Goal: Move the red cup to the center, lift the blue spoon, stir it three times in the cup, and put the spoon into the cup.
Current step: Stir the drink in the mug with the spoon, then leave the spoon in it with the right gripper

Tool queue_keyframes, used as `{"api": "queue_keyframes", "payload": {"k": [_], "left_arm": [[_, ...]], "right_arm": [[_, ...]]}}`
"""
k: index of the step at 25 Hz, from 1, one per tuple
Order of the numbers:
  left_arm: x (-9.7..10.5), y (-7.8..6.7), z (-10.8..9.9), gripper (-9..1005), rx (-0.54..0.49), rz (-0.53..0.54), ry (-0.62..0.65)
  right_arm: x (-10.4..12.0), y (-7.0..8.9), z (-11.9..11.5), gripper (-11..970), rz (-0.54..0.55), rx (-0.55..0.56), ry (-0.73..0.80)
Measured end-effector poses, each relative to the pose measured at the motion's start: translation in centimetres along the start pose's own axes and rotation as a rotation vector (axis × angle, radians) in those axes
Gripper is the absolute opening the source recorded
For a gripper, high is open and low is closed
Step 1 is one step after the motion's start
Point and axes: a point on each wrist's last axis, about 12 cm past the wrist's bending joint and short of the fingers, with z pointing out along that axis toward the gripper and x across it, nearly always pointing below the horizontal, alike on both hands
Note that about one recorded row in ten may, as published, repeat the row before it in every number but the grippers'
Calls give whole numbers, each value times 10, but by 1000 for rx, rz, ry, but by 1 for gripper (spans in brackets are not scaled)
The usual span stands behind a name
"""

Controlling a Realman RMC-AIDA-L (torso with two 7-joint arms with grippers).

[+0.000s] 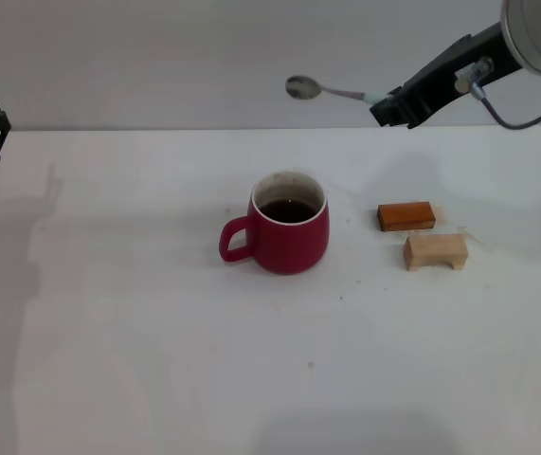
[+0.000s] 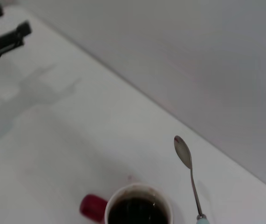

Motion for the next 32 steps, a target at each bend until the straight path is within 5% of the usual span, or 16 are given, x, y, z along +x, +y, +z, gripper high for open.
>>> {"api": "queue_keyframes", "payload": {"k": [13, 19, 32], "left_arm": [[-1, -2, 1, 847, 0, -6, -7], [-3, -3, 2, 847, -2, -17, -13], [3, -5, -10, 847, 28, 7, -8]], "right_arm": [[-32, -27, 8, 133, -96, -125, 191], [-43, -20, 8, 133, -172, -113, 284], [-32, -13, 28, 132, -190, -153, 355]]}}
